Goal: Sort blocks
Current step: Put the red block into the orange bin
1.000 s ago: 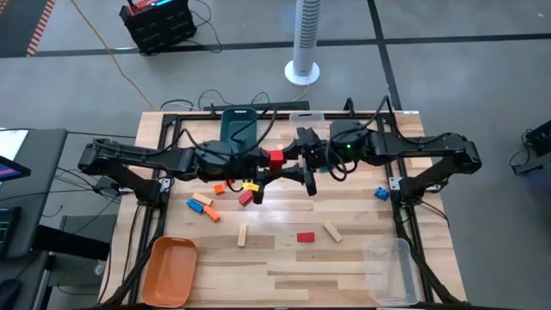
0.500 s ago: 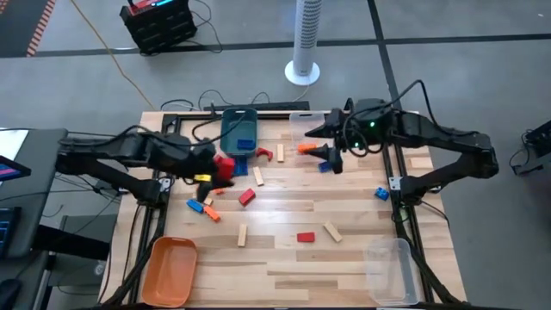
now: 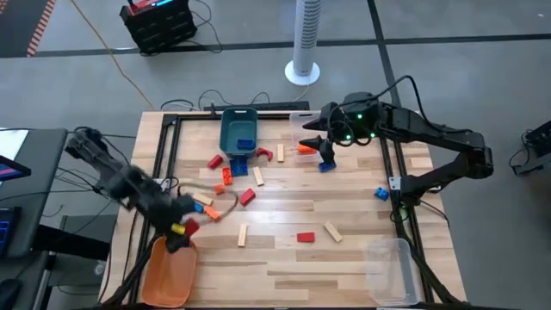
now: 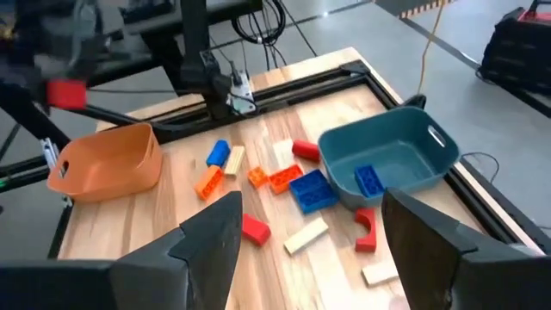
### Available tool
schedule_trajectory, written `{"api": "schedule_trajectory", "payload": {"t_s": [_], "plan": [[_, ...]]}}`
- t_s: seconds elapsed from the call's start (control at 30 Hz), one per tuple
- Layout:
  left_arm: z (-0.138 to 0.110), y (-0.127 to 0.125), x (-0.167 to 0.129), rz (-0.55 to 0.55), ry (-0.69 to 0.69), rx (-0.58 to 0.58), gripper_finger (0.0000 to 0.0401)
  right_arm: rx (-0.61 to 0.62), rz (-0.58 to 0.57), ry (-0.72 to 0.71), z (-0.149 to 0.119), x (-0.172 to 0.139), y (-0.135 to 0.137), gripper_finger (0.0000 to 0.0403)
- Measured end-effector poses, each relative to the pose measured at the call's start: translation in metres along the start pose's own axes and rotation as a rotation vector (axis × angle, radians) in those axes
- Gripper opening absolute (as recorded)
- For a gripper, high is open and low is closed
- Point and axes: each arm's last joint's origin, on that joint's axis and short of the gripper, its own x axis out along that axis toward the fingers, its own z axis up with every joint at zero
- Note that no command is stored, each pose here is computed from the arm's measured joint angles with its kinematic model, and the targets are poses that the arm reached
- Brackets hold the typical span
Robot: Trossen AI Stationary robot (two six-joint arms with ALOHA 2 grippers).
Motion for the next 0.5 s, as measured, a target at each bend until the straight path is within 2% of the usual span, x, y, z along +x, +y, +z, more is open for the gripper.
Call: {"api": "schedule_trajectory", "payload": {"t_s": [0.27, 0.5], "plan": [[-0.051, 0.004, 0.057, 0.209, 0.128, -0.102, 0.0133, -0.007, 0.0, 0.0, 0.0, 0.022, -0.002, 0.027], [-0.071, 0.021, 0.099, 0.194, 0.116, -0.286, 0.0131, -0.011, 0.016, 0.008, -0.001, 0.03, 0.0, 0.027]]}}
